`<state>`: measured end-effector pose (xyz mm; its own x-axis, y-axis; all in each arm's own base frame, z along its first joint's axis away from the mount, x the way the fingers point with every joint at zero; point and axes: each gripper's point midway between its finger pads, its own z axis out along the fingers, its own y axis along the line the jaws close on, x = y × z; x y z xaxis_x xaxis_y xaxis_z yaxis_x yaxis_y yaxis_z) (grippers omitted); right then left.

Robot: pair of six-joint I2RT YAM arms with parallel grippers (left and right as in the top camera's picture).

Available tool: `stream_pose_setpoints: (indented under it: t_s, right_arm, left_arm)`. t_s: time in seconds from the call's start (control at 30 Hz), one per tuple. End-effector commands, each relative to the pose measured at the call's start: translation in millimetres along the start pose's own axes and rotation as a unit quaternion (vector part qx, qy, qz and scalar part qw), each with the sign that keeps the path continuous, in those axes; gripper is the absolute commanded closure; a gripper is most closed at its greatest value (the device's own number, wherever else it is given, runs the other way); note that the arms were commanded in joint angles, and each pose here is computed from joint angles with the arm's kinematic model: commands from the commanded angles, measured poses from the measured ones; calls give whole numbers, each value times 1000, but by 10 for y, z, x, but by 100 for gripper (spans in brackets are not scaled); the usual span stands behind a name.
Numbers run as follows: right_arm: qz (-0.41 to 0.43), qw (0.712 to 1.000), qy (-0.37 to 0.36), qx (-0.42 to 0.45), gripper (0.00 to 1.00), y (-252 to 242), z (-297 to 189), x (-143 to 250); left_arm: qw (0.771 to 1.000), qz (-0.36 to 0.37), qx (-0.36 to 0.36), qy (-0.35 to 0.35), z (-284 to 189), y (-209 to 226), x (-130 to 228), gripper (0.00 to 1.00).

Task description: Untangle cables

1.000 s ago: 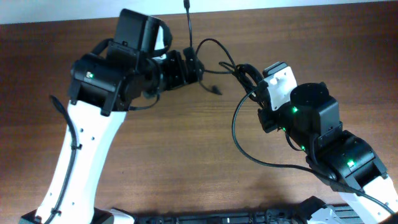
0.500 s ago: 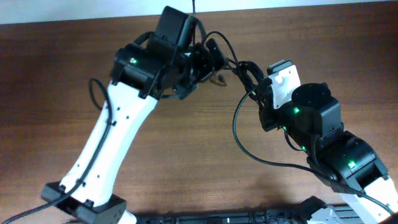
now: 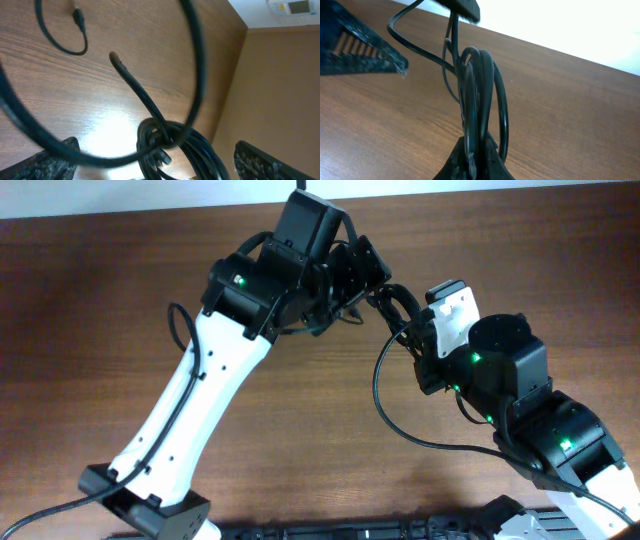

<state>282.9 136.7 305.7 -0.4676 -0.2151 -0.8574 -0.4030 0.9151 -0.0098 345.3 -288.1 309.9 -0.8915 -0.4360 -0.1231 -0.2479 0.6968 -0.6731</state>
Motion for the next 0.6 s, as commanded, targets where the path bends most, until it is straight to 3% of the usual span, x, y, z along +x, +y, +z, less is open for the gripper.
stream_pose_setpoints:
  t_s: [0.0, 0.5, 0.57]
  right_arm:
    - [8, 1000, -29, -8, 96, 28, -116, -138]
    - [8, 996, -77, -46, 96, 139, -371, -290]
    - [8, 996, -77, -46, 96, 139, -371, -290]
  left_arm:
    - [1000, -5, -5, 1, 65, -5, -3, 1]
    - [999, -20, -32, -4, 222, 103, -58, 0]
    - [999, -20, -32, -3, 232, 105, -55, 24]
